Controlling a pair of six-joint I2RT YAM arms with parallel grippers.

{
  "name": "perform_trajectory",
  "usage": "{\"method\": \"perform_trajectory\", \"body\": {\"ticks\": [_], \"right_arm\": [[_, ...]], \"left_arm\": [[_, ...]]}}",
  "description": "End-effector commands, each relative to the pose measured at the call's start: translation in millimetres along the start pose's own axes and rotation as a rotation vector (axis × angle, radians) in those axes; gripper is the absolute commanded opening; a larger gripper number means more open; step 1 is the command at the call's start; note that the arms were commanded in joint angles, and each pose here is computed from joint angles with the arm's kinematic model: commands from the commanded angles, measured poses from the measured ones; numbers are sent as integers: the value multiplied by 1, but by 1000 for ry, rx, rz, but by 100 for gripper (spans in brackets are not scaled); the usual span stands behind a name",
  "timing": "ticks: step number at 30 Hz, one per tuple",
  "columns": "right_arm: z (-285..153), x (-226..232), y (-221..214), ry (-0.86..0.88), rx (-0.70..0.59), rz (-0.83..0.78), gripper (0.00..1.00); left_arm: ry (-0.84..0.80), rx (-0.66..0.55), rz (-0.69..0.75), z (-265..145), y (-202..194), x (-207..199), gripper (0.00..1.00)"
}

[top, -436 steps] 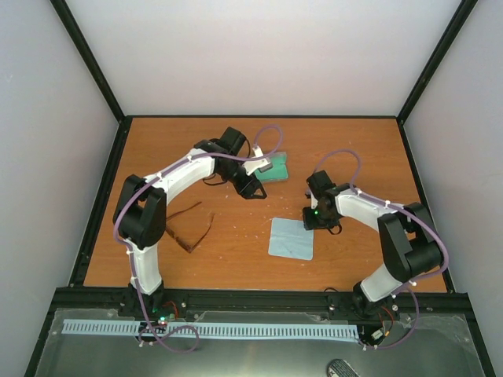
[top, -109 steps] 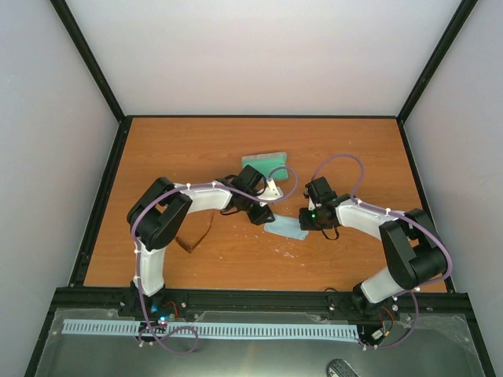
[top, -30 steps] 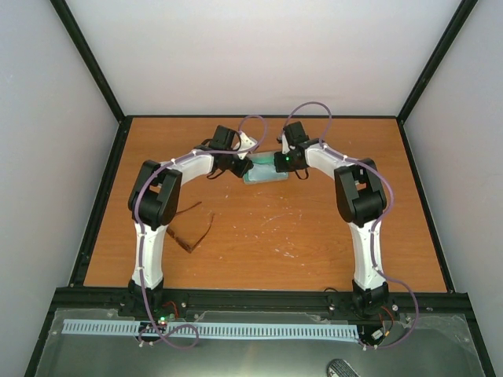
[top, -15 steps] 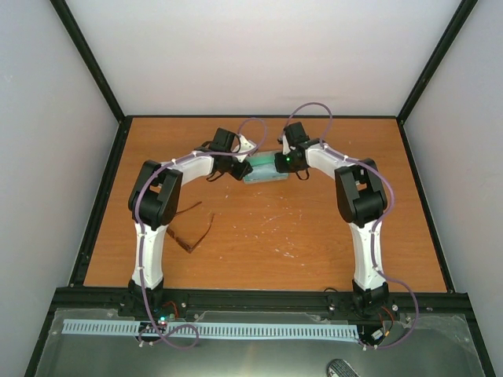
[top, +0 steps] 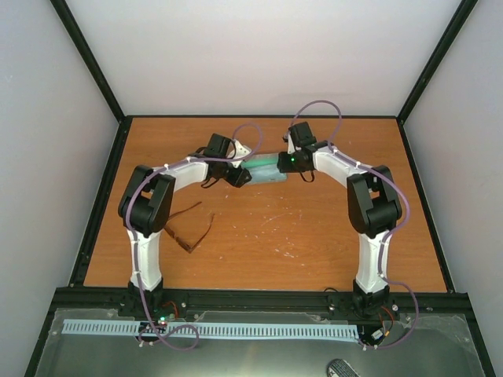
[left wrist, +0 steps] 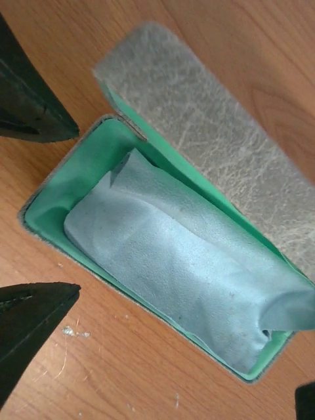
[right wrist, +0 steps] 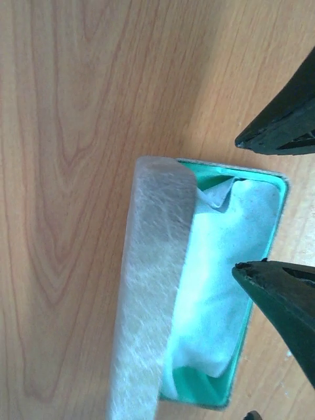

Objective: Organize the sunglasses
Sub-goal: Place the glasses cleaning cloth in the sunglasses case, then pick up the sunglasses from the center of the board.

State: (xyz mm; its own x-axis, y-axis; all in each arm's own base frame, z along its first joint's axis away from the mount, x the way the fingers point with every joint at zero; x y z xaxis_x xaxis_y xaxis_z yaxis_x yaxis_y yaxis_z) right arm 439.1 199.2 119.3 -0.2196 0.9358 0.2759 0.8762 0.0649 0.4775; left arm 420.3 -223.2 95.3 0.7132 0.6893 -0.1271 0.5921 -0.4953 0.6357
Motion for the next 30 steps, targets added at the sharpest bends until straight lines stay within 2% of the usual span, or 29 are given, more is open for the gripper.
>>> {"method": "perform_trajectory", "body": {"ticks": [1, 5, 8, 11, 13, 16, 19, 23, 30], "right_arm": [[-33, 9, 8, -11, -86, 6, 45], [-60, 5, -2, -56, -119, 18, 48], [-83, 8, -16, -89, -134, 0, 48], [-99, 15, -30, -94, -144, -24, 48], [-105, 17, -40, -85, -149, -28, 49], [-107, 16, -54, -67, -152, -23, 49], [-107, 17, -64, -44, -153, -20, 50], [-109, 18, -71, -14, -170, -9, 50], [-116, 19, -77, 13, -191, 0, 50]], "left_arm": [[51, -73, 11, -25, 16, 2, 60], [86, -77, 30, -43, 15, -1, 63], [94, -87, 130, -69, 13, -9, 63], [44, -98, 348, -110, 3, -18, 63], [-9, -87, 543, -140, -11, -20, 65], [-113, 28, 885, -176, -50, -21, 64], [-233, 140, 1143, -208, -87, -22, 63], [-330, 255, 1308, -219, -117, -23, 64], [-349, 430, 1574, -217, -162, -20, 65]]}}
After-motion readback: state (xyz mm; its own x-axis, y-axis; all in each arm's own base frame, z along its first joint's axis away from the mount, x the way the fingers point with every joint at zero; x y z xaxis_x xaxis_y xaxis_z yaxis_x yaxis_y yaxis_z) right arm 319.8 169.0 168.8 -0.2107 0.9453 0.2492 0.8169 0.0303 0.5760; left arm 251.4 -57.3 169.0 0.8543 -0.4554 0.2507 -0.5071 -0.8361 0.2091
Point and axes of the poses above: each gripper's point midway between its finger pads, its own z axis out along the fingers, its own x axis along the line the jaws close on, y = z × x, the point moved 6 cm from there along -z, back along the fingers, and after that the axes turned 2 degrees about z, right-handed, at the moved point
